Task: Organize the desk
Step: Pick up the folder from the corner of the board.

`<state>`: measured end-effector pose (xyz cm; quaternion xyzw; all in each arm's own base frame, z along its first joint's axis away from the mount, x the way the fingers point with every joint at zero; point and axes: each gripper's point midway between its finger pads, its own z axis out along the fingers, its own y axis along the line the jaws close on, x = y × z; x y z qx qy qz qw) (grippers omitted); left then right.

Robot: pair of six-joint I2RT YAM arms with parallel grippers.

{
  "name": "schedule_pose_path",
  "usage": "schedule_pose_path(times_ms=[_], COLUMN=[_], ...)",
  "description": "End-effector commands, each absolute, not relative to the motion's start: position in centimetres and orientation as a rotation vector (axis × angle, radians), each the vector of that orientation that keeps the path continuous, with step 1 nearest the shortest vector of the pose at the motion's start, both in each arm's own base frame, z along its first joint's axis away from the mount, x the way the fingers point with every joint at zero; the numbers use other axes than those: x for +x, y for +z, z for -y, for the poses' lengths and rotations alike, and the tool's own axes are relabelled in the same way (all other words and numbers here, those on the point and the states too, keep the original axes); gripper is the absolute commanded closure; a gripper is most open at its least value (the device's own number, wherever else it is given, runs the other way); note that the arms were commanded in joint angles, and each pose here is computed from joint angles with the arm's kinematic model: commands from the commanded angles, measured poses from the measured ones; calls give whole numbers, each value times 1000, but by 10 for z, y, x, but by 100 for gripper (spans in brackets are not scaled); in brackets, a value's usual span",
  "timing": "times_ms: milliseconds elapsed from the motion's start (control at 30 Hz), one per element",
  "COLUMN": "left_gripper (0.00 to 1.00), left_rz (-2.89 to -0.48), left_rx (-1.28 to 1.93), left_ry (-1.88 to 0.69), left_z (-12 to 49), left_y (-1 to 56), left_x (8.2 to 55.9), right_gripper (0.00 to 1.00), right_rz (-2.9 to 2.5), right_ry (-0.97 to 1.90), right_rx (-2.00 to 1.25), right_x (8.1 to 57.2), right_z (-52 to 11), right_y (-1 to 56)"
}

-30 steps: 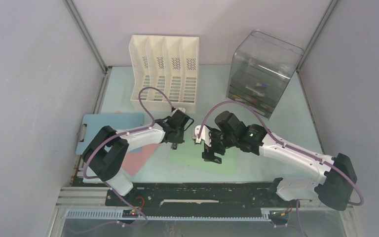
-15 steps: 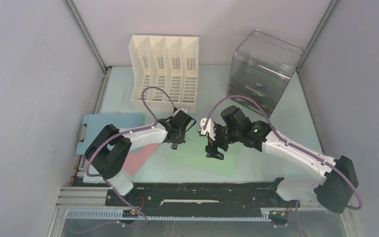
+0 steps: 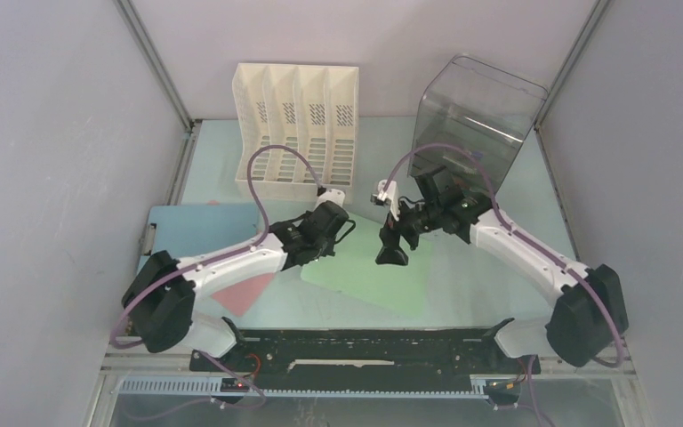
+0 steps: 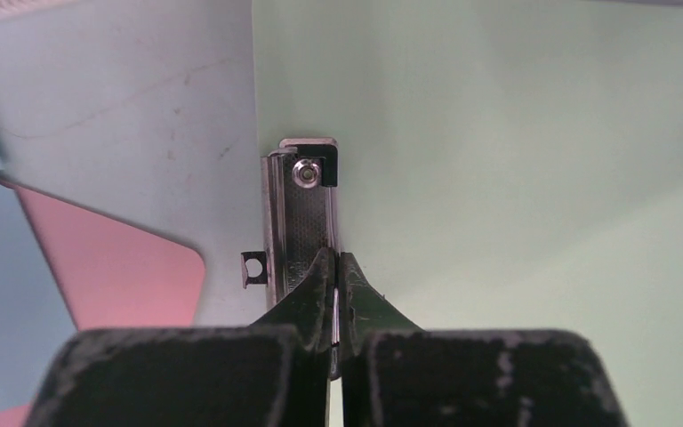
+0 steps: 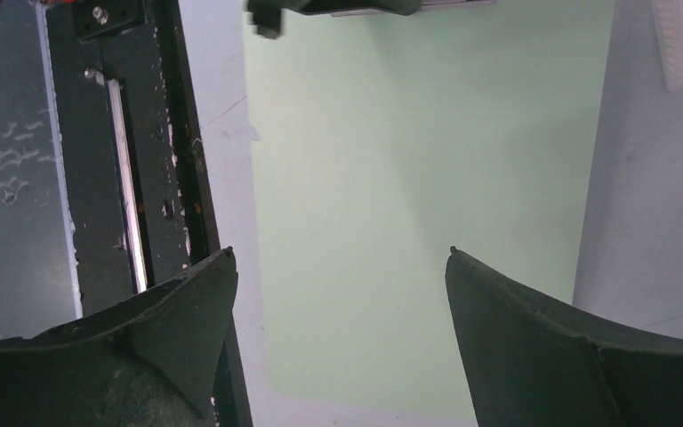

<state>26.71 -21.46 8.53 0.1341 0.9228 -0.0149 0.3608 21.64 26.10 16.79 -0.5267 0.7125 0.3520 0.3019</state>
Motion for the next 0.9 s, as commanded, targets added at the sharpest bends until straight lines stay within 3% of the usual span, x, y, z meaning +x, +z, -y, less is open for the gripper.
schedule_pose_path(times_ms=[0,100,533,867], left_gripper=[100,100,100,100], left_rz=[-2234,-2188,-2081,-2043], left_rx=[356,385,451,471], left_ry=[-27,-25,-26,-39], left_z=[216,219,230,239], left_y=[132,146,175,184], left_x=[276,274,273,268], right_gripper=[5,1,0,0], right_rz=[-1881,-1860,-2024,-2096], right_ry=[1022,1055,1101,1112], right_rx=[-1360,-1362,-1411,-1402], right_x=[230,245,322,342], right_z=[-268,-273,-292,-292], right_y=[186,193,162,134])
